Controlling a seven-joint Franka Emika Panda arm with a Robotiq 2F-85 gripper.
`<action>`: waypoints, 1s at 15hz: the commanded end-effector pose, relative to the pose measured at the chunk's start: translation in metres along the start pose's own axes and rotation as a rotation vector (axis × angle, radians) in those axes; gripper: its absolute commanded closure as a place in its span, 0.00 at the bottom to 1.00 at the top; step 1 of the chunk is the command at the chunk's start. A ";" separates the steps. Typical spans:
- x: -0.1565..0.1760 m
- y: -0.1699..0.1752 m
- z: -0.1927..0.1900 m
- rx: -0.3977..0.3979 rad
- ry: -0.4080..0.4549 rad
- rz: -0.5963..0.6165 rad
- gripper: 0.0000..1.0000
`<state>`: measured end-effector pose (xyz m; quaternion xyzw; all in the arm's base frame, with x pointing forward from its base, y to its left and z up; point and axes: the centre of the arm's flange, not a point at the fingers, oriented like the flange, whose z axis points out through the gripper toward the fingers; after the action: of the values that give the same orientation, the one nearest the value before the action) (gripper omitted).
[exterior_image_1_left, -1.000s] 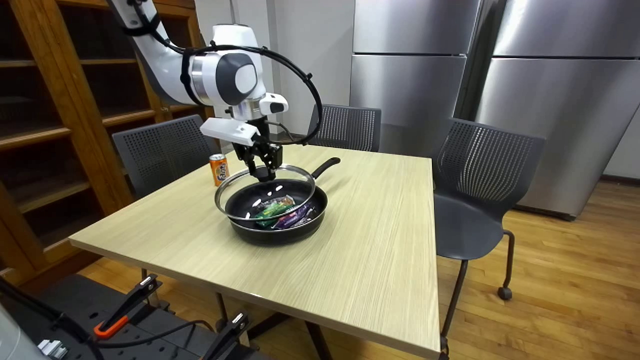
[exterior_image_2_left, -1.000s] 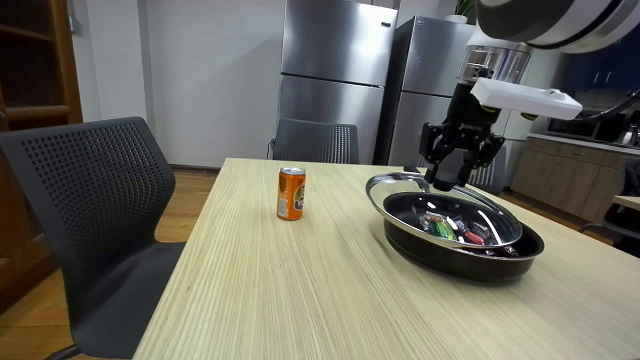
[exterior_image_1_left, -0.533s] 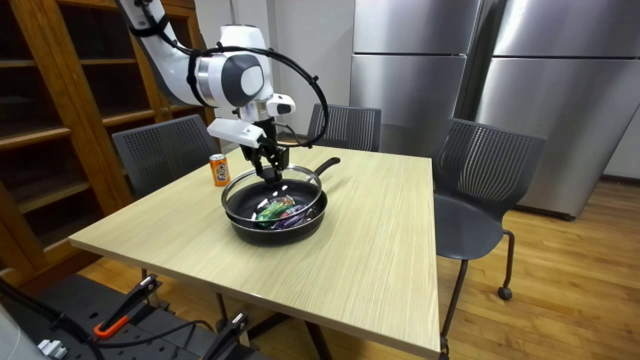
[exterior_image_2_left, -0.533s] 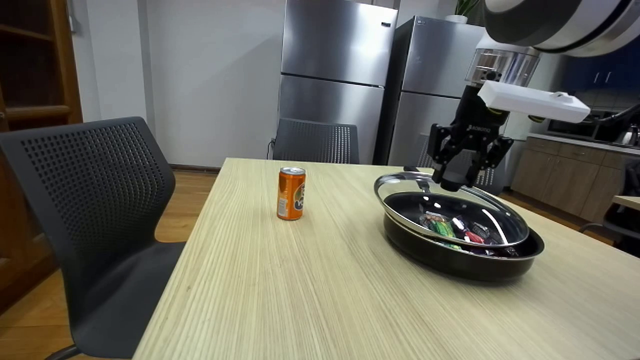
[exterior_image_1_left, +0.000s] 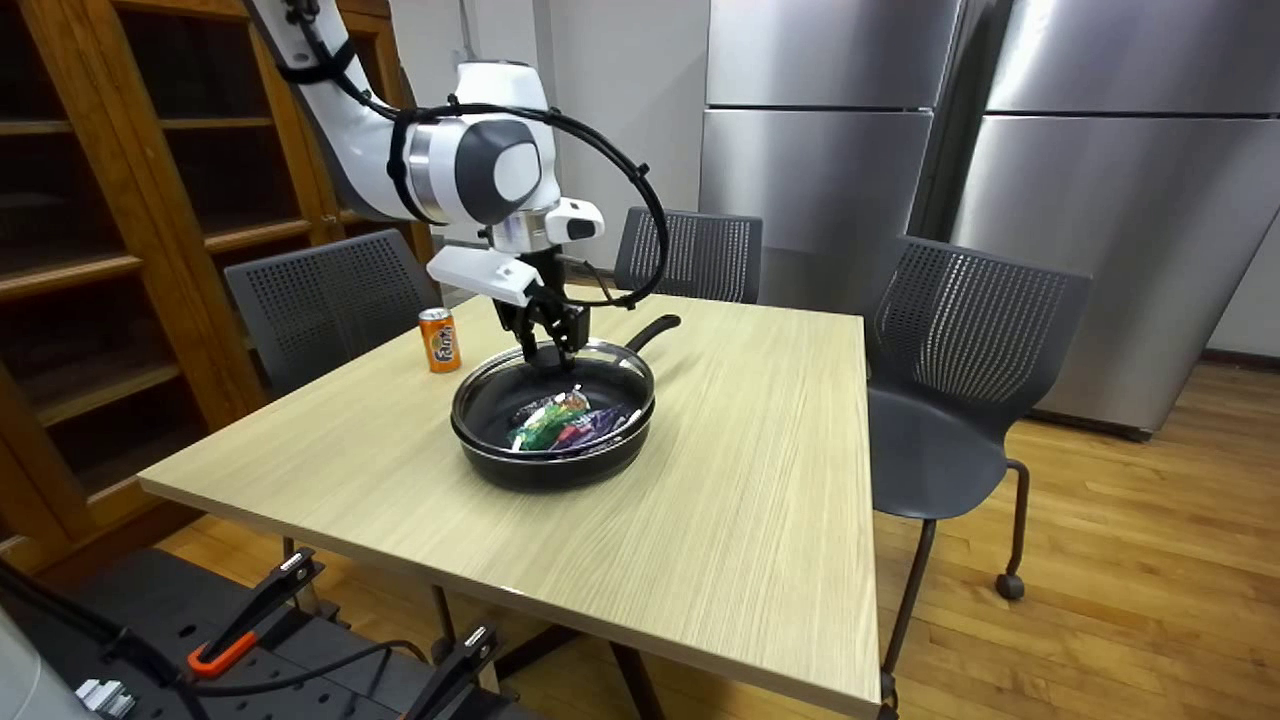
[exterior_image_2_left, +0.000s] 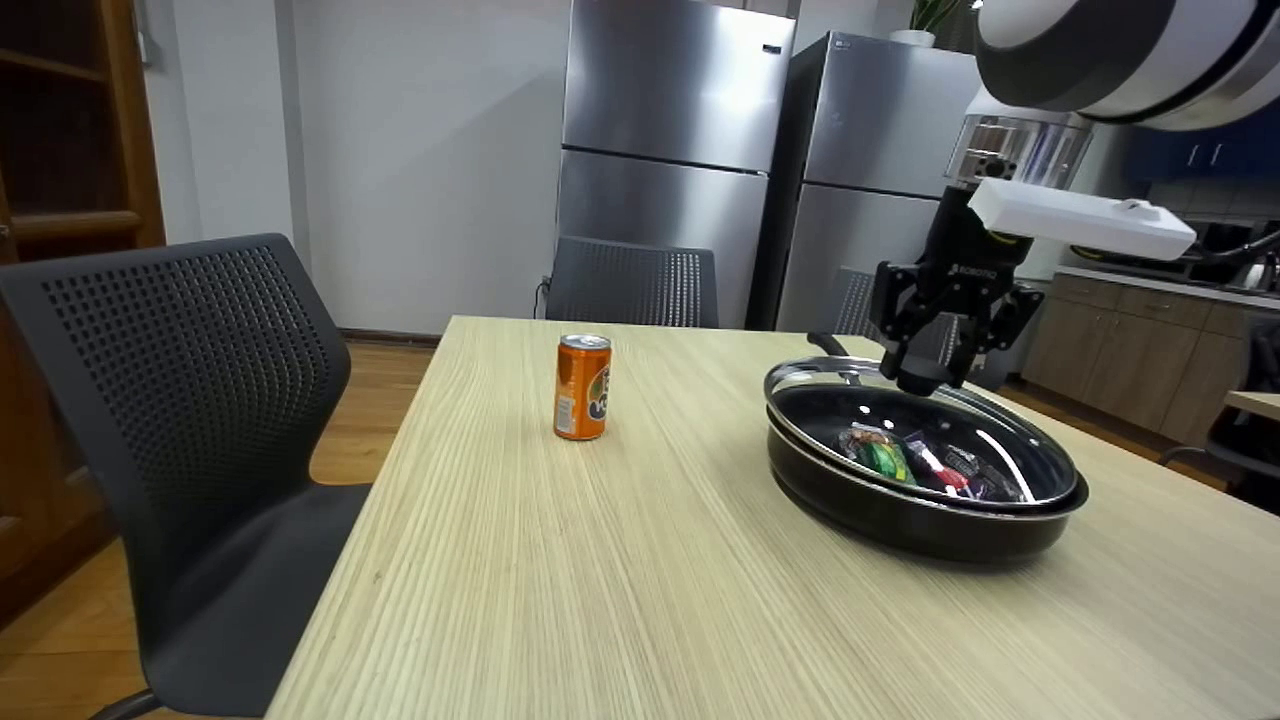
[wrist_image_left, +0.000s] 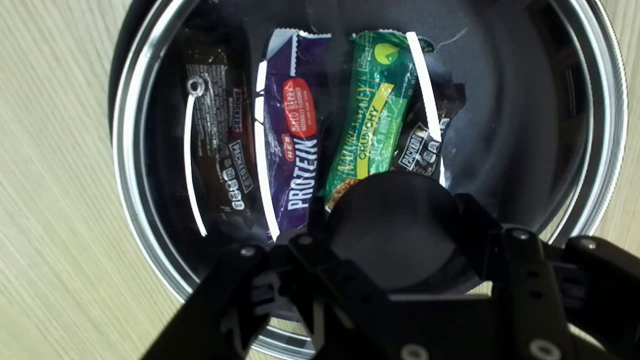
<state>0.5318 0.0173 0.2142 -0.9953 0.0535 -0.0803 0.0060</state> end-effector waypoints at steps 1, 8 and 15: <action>0.008 0.005 -0.011 0.004 0.014 0.010 0.61; 0.007 0.003 -0.009 0.010 -0.005 0.008 0.61; 0.004 0.003 -0.006 -0.012 -0.024 0.023 0.61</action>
<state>0.5303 0.0128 0.2075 -0.9956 0.0605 -0.0707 0.0048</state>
